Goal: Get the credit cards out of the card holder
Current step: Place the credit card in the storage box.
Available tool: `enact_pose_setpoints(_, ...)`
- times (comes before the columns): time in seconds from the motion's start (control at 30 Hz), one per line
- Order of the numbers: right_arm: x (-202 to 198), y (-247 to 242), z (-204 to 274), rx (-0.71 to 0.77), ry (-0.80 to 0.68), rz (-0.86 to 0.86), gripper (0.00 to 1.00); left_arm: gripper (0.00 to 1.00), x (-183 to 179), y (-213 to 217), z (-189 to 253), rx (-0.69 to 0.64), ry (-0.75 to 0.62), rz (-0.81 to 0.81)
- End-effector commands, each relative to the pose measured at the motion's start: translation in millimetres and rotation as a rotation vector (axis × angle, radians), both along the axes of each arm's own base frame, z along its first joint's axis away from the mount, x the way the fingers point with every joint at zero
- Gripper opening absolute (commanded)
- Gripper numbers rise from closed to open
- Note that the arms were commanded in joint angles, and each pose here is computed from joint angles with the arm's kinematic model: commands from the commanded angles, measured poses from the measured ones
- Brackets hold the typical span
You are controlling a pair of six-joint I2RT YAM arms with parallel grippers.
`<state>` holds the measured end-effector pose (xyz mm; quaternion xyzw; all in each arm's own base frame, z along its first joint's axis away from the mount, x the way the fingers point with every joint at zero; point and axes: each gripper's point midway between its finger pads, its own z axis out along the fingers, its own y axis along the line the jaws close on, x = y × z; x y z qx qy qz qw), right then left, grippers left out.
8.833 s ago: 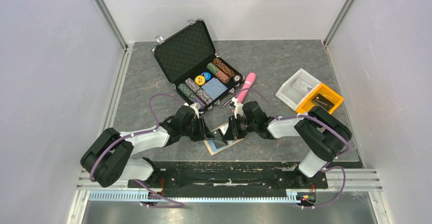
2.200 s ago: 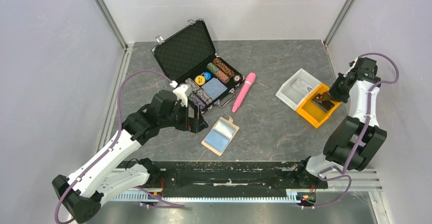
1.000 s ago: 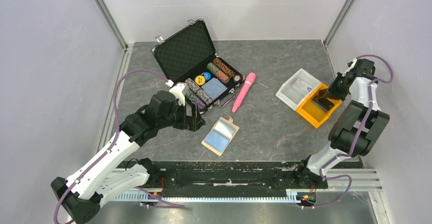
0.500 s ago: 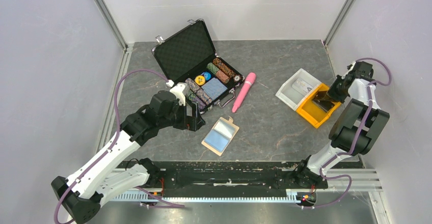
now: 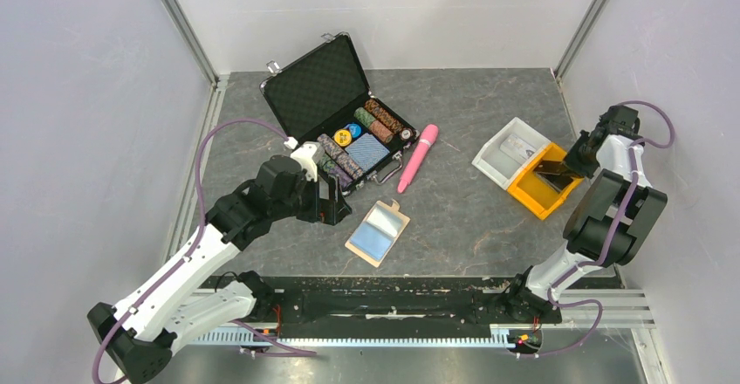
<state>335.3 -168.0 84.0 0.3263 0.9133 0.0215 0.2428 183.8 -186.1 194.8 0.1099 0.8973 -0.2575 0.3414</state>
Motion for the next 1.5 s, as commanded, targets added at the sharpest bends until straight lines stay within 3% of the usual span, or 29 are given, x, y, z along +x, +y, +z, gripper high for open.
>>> enact_pose_setpoints(0.0, 4.0, -8.7, 16.7, -0.054, -0.046, -0.039, 0.20, 1.00, 2.5, 3.2, 5.0, 0.023, -0.055, -0.027)
enact_pose_setpoints(0.57, 20.7, -4.2, 58.3, -0.194, -0.090, -0.065, 0.26, 1.00, 2.0, 5.0, 5.1, 0.024, -0.060, -0.020)
enact_pose_setpoints(0.8, 18.1, 10.8, 29.5, -0.161, -0.033, -0.024, 0.25, 1.00, 2.5, 5.4, 5.9, 0.024, -0.063, -0.018)
enact_pose_setpoints(1.07, -14.0, -8.9, -2.4, -0.259, 0.094, -0.108, 0.24, 1.00, 2.3, 5.0, 5.2, 0.025, -0.061, -0.021)
enact_pose_setpoints(1.47, -4.2, -9.7, 4.7, -0.267, 0.031, -0.113, 0.25, 1.00, 3.5, 4.3, 5.8, 0.026, -0.059, -0.020)
